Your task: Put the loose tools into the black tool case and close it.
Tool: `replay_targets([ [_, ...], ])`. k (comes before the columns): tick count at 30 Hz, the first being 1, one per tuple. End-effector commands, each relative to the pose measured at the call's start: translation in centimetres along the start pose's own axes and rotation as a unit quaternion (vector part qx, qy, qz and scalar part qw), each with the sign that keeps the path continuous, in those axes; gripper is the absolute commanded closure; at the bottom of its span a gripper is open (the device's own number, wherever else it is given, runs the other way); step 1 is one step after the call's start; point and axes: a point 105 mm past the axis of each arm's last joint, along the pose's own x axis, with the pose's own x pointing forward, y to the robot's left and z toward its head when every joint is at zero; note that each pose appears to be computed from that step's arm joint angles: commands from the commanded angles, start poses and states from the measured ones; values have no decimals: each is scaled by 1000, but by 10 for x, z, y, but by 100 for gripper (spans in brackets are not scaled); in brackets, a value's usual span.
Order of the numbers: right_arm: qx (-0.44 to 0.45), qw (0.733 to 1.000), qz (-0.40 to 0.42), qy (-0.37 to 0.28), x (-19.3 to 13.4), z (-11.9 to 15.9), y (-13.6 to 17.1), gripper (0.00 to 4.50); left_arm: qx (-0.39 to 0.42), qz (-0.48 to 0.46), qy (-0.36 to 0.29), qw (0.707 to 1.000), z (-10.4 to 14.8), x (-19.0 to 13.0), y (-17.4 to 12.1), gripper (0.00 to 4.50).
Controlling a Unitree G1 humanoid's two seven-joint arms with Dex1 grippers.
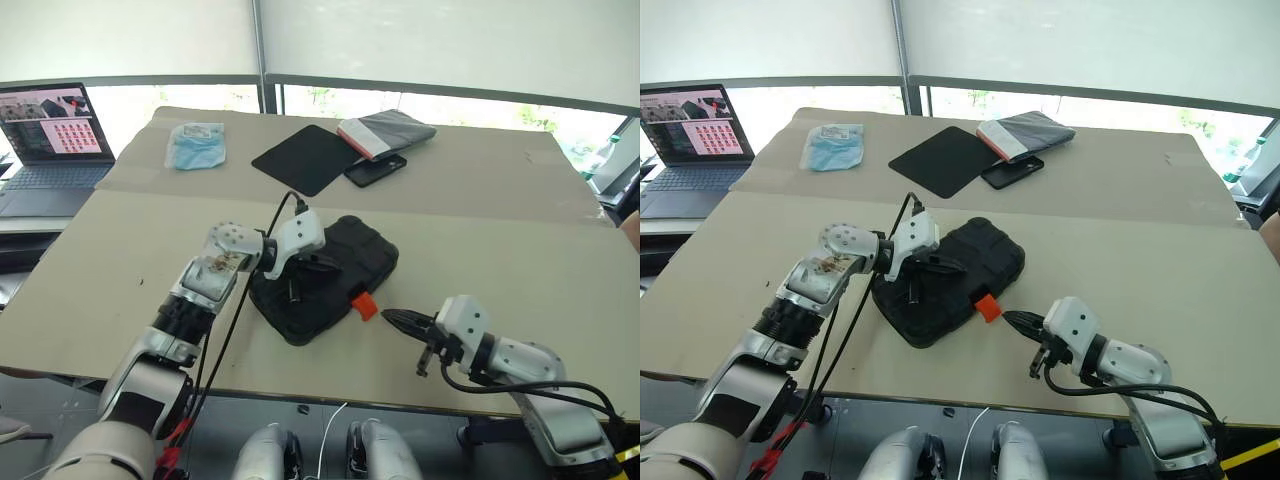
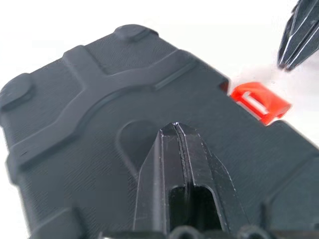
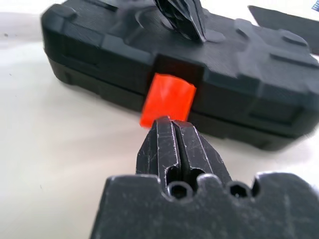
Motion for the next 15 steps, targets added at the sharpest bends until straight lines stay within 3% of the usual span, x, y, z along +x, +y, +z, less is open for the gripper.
replay_targets([
  [1,-25,1000,-6,-7,4,4,-6,441,-63,-38,60,996,-41,7,-24,450],
  [15,-8,999,20,26,20,-23,1,441,-74,-5,65,995,-42,-7,-9,450],
])
